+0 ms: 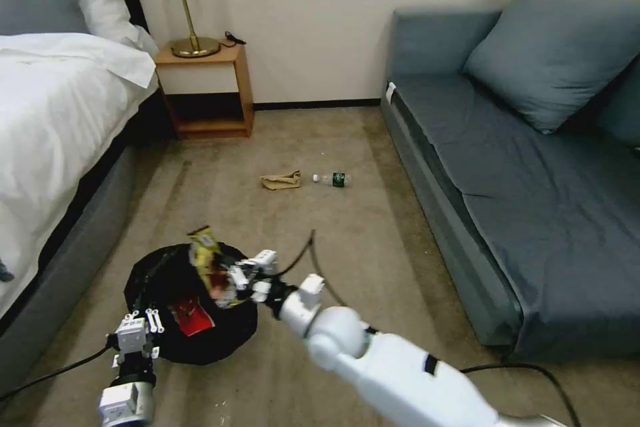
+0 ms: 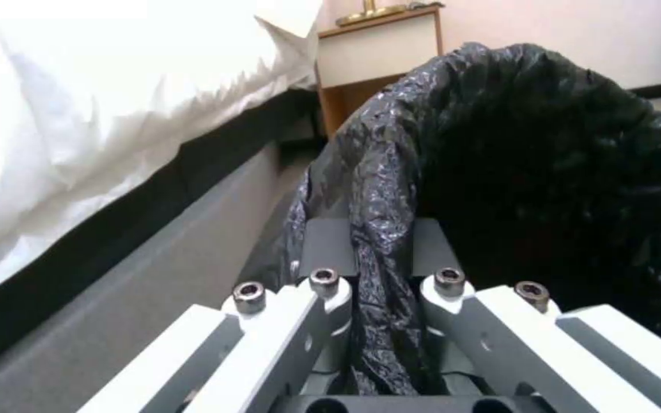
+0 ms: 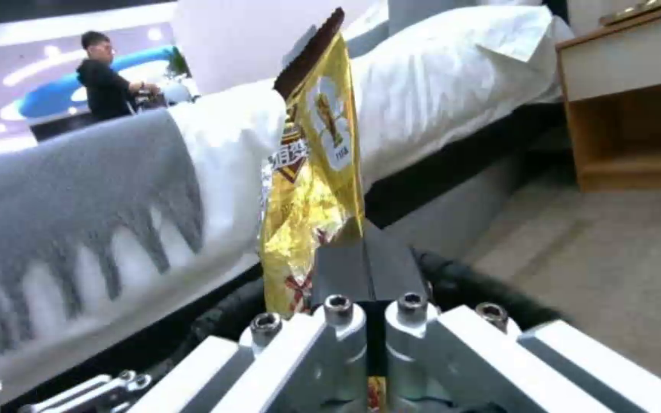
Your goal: Pick up the trash bin, then pick up the garbage on the floor and place it into the trash bin.
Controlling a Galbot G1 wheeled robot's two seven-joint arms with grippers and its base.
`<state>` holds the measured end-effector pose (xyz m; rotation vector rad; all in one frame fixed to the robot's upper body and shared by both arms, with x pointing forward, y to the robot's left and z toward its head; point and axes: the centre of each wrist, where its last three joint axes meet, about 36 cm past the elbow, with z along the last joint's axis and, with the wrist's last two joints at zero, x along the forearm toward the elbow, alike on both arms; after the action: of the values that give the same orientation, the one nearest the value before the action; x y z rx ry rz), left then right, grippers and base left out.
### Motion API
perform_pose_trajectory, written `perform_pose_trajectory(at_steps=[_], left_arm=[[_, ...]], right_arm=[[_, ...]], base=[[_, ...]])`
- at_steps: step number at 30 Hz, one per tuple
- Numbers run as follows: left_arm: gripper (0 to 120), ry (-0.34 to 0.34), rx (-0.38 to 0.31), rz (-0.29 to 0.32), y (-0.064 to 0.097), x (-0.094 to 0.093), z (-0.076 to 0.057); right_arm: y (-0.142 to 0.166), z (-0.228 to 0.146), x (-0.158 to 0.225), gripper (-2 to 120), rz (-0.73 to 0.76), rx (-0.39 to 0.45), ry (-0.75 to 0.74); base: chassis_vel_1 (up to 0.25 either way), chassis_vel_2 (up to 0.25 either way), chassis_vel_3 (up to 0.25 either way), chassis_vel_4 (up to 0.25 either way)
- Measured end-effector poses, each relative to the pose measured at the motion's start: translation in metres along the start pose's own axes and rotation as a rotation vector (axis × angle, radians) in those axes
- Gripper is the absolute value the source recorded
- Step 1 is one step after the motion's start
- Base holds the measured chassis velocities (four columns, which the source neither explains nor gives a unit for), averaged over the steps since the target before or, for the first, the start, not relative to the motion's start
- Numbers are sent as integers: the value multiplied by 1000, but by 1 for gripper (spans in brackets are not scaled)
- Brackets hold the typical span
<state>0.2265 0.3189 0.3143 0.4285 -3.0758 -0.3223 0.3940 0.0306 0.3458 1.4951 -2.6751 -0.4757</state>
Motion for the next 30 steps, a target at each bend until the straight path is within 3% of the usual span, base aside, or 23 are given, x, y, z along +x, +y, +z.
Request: perform_pose_trajectory(at_steps=[9, 26, 30], left_arm=[[7, -4, 8, 2, -2, 3, 1], [7, -14, 10, 2, 1, 1, -1], [7, -14, 9, 3, 1, 1, -1]], right_arm=[[-4, 39, -24, 0, 34, 48, 38], [-22, 67, -9, 0, 31, 164, 121], [-23, 67, -6, 15, 30, 172, 136]], base=[[0, 0, 0, 0], [0, 0, 0, 0], [0, 0, 0, 0]])
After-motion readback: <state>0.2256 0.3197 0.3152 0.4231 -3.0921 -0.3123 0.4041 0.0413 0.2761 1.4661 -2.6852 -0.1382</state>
